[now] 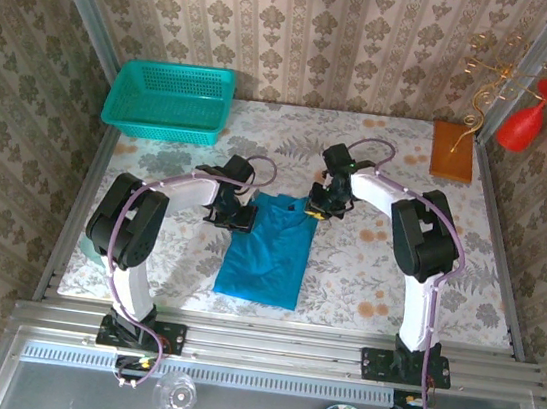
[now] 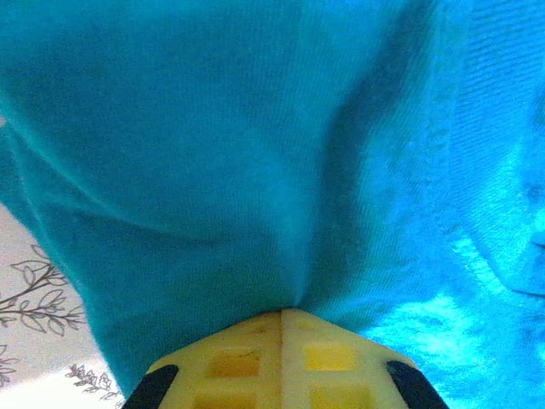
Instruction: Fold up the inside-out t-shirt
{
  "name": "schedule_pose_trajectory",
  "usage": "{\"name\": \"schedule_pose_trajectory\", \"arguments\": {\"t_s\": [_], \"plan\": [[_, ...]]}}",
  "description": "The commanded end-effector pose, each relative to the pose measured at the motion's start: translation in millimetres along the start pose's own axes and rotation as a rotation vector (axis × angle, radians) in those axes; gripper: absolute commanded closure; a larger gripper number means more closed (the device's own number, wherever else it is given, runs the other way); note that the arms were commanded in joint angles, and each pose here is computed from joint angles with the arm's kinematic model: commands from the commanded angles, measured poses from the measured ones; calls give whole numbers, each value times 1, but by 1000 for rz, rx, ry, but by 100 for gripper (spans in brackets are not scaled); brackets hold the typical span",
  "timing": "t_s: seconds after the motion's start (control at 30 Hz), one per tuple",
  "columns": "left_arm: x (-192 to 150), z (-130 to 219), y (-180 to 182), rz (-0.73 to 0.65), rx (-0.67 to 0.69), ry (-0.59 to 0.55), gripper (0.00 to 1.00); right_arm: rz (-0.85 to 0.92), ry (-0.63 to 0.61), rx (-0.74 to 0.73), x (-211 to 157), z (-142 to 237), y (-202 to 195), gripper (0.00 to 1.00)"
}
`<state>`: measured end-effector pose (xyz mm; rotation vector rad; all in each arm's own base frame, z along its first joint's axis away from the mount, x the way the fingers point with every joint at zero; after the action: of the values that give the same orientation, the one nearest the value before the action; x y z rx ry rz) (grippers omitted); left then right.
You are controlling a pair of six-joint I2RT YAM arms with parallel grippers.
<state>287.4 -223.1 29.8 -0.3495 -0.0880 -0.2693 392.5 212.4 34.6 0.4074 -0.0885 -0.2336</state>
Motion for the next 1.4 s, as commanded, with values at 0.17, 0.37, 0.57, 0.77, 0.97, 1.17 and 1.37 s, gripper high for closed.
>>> {"name": "schedule_pose_trajectory", "arguments": {"t_s": [0.17, 0.37, 0.57, 0.77, 0.97, 1.17, 1.37], "plan": [[-31, -29, 26, 26, 77, 118, 95, 18, -60, -51, 2, 41, 2, 62], [-30, -29, 26, 25, 72, 116, 95, 9, -42, -109, 1, 33, -8, 51], [-30, -29, 25, 25, 68, 112, 95, 7, 11, -131, 1, 8, -12, 47], [-31, -30, 26, 28, 65, 111, 95, 14, 27, -94, 2, -6, -5, 46], [-31, -31, 25, 27, 64, 112, 95, 12, 32, -60, 4, -12, 1, 56], [-32, -31, 26, 31, 64, 116, 95, 6, 36, -57, 4, -16, 0, 66], [-32, -31, 26, 33, 60, 112, 95, 3, 28, -62, 4, -16, -1, 78]]}}
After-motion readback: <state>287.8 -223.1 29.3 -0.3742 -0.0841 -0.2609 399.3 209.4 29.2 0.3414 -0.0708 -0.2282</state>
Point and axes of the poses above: each hand's point on the last joint's axis, 136 mm out from that joint toward the fingers, its own z axis back along the fingers, its own y axis along the line the jaws close on, x = y × z, the point moved 1 cm from there along z, back along the fingers, and after that the axes turned 1 degree about -z, right-handed, at the moved point
